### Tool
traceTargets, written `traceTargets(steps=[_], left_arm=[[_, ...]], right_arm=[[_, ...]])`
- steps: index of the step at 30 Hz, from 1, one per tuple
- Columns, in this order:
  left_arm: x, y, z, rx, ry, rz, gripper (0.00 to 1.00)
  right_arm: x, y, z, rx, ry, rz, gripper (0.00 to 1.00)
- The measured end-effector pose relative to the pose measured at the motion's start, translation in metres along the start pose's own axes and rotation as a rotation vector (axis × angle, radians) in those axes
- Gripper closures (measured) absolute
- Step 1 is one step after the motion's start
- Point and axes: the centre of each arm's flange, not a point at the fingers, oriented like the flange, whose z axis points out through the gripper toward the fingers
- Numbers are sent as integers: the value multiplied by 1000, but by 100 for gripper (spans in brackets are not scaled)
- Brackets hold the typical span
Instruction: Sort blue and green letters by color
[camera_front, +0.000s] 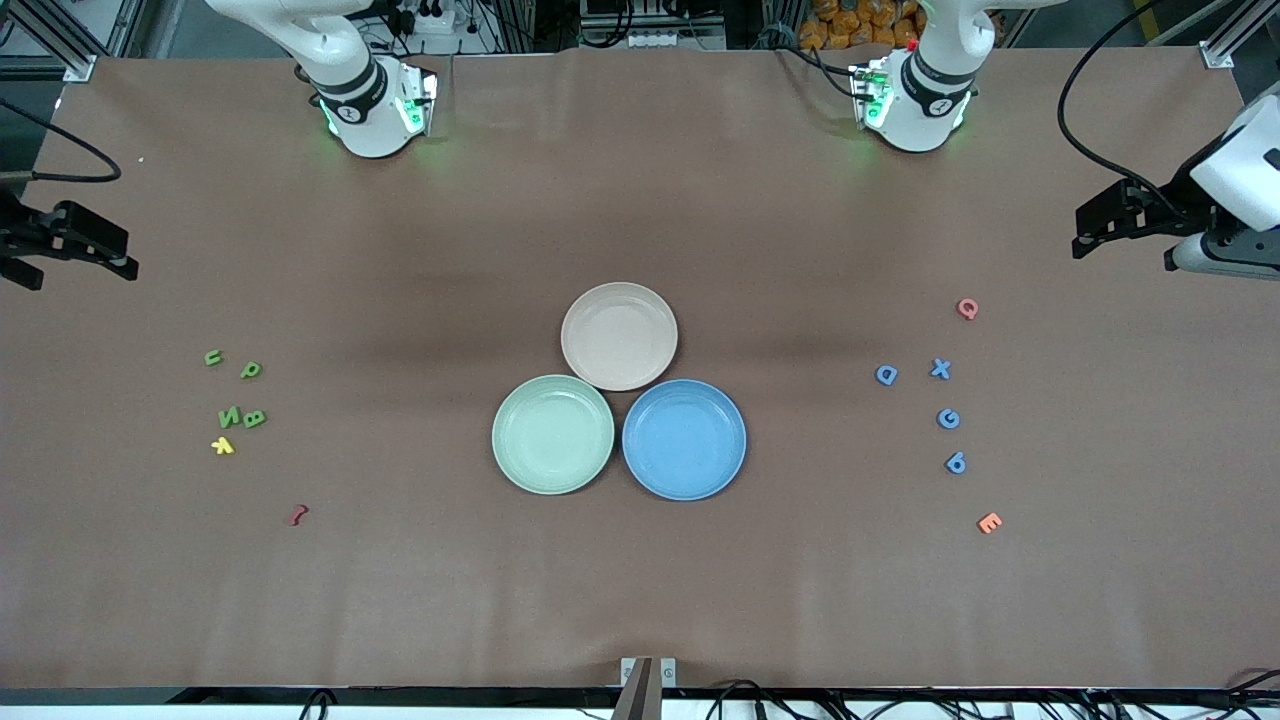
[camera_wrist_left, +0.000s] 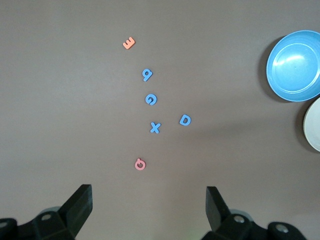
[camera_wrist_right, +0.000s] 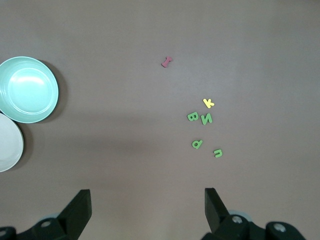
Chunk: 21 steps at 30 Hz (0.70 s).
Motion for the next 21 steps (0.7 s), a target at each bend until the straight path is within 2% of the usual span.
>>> traceTargets(steps=[10, 17, 21], left_arm=[[2, 0, 4, 1, -3, 0, 0], [20, 0, 29, 31, -14, -9, 0], [31, 4, 52, 29, -45, -46, 0]], right_arm=[[-2, 2, -1, 3, -4, 41, 0], [-3, 3, -1, 3, -8, 44, 0], [-4, 3, 1, 5, -20, 44, 0]])
